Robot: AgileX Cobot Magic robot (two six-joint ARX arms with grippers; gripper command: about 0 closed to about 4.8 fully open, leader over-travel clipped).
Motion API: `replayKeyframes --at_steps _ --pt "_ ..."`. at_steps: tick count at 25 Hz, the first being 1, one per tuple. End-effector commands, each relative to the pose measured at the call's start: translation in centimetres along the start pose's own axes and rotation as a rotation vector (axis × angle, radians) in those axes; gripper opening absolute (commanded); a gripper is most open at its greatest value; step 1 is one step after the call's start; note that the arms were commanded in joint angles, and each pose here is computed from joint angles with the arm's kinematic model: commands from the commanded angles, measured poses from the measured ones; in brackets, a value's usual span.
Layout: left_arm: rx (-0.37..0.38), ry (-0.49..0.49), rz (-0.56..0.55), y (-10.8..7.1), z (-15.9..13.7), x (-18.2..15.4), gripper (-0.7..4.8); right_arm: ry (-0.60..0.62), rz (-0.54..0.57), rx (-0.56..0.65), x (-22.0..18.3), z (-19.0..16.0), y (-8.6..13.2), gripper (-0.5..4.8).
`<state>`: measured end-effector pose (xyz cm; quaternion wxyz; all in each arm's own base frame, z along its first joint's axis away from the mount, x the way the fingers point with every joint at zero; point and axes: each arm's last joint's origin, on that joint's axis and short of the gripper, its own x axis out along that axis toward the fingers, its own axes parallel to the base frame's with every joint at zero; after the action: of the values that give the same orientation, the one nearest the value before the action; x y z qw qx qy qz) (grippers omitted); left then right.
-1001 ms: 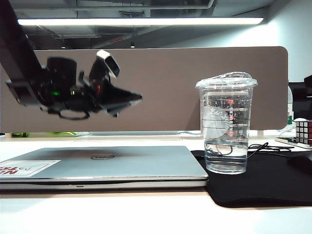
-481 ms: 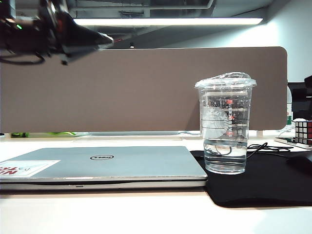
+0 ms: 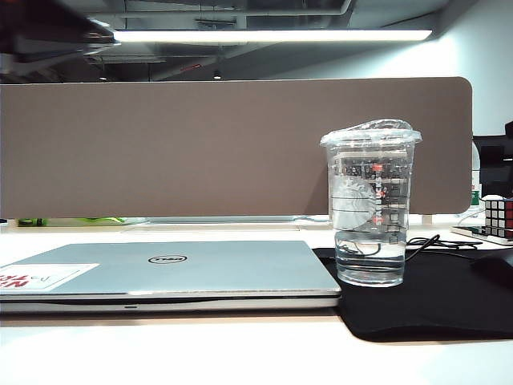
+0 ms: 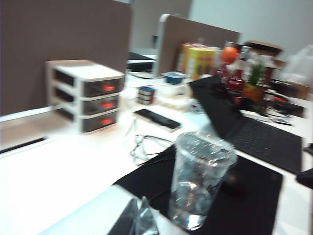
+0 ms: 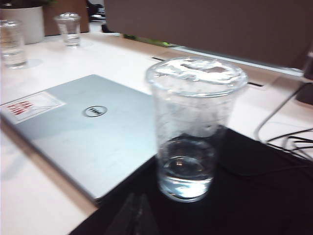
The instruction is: Pick up the coffee cup and place it on the right side of the laptop.
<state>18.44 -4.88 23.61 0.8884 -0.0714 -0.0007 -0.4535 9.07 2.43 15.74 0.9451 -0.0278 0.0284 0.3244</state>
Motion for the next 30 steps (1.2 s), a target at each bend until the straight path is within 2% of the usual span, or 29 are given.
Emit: replayKeyframes --at_steps 1,2,7,10,13,16,22,26,28,30 --pt "0.029 -0.059 0.177 -1.9 -0.5 -2.5 -0.05 -0.035 -0.153 -0.028 0.0 0.4 -0.5 -0.01" --pt "0.058 -0.081 0.232 -2.8 -0.7 -3.6 -0.05 -0.044 -0.227 -0.034 -0.1 0.5 -0.7 -0.01" --pt "0.108 -0.096 0.445 -4.8 -0.9 -6.4 -0.05 -0.033 -0.443 -0.086 -0.3 0.6 -1.3 -0.01" --pt "0.138 -0.121 0.583 -5.8 -1.0 -8.0 -0.05 -0.049 -0.518 -0.112 -0.4 0.9 -1.5 -0.01" --pt "0.184 -0.1 0.691 -6.2 -1.4 -8.9 -0.05 -0.059 -0.57 -0.117 -0.5 1.0 -1.6 -0.01" --pt "0.18 -0.083 0.719 -6.2 -1.8 -9.1 -0.05 -0.067 -0.623 -0.117 -0.6 1.2 -1.7 -0.01" --pt "0.173 -0.073 0.807 -5.4 -3.4 -8.9 -0.05 -0.086 -0.626 -0.122 -0.6 1.3 -1.7 -0.01" --pt "0.209 -0.126 0.793 -4.5 -5.7 -8.4 -0.05 -0.099 -0.623 -0.125 -0.6 1.5 -1.7 -0.01" --pt "0.217 -0.108 0.794 -4.4 -5.8 -8.4 -0.05 -0.098 -0.624 -0.126 -0.6 1.5 -1.7 -0.01" --pt "0.259 -0.089 0.792 -4.5 -5.9 -8.4 -0.05 -0.097 -0.622 -0.126 -0.6 1.4 -1.7 -0.01"
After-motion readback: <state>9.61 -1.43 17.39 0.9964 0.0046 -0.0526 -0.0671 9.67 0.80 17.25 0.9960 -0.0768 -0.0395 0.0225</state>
